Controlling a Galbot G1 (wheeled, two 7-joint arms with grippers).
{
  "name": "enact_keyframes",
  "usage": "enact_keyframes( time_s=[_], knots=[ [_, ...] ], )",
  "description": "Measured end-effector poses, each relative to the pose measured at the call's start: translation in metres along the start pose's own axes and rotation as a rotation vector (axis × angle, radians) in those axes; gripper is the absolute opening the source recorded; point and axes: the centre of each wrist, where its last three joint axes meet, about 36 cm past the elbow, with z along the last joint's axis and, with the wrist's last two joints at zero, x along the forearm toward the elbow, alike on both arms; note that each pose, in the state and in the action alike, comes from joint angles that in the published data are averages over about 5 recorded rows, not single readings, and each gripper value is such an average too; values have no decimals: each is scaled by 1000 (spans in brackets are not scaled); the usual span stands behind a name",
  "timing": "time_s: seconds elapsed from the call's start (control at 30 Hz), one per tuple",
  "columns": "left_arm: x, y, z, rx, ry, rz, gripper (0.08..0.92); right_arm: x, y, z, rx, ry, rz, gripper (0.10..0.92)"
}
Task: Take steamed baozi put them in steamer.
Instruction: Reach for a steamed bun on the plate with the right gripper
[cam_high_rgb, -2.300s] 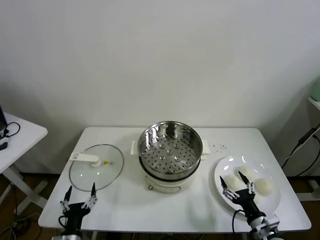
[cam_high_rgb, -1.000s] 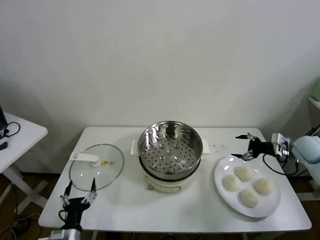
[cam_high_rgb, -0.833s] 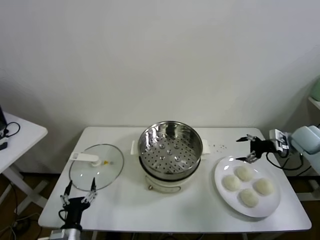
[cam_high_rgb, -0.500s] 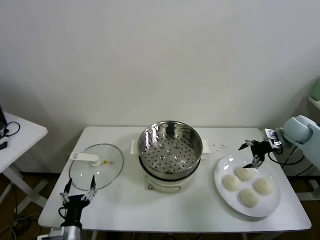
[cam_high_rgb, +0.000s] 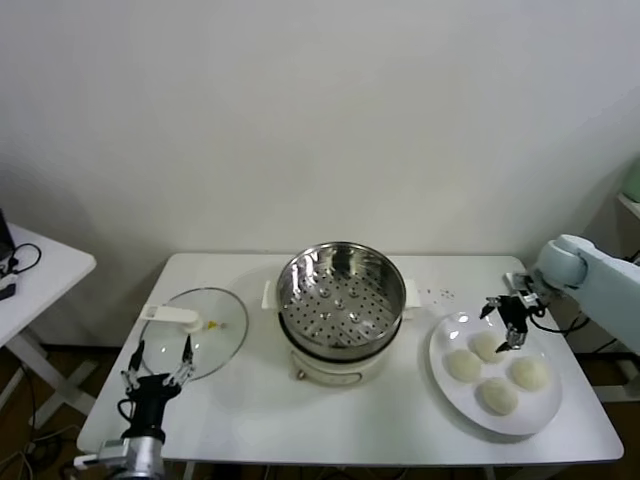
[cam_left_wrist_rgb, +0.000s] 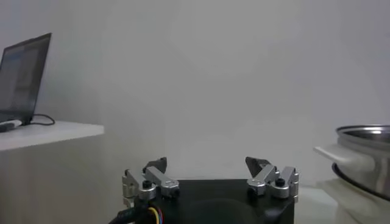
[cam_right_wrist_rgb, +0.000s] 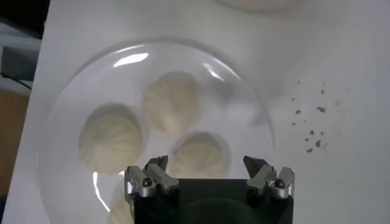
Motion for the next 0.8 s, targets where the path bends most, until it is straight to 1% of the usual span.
enact_keyframes(
  time_s=[0.47, 0.7, 0.8],
  knots=[
    [0, -1, -3, -5, 1, 6, 823, -29, 6, 2, 49, 38, 5, 823],
    [-1, 0, -4, -13, -1, 9, 823, -34, 4, 1, 60, 49, 17, 823],
    [0, 0, -4, -13, 0, 10, 823, -34, 3, 1, 61, 50, 21, 809]
  ],
)
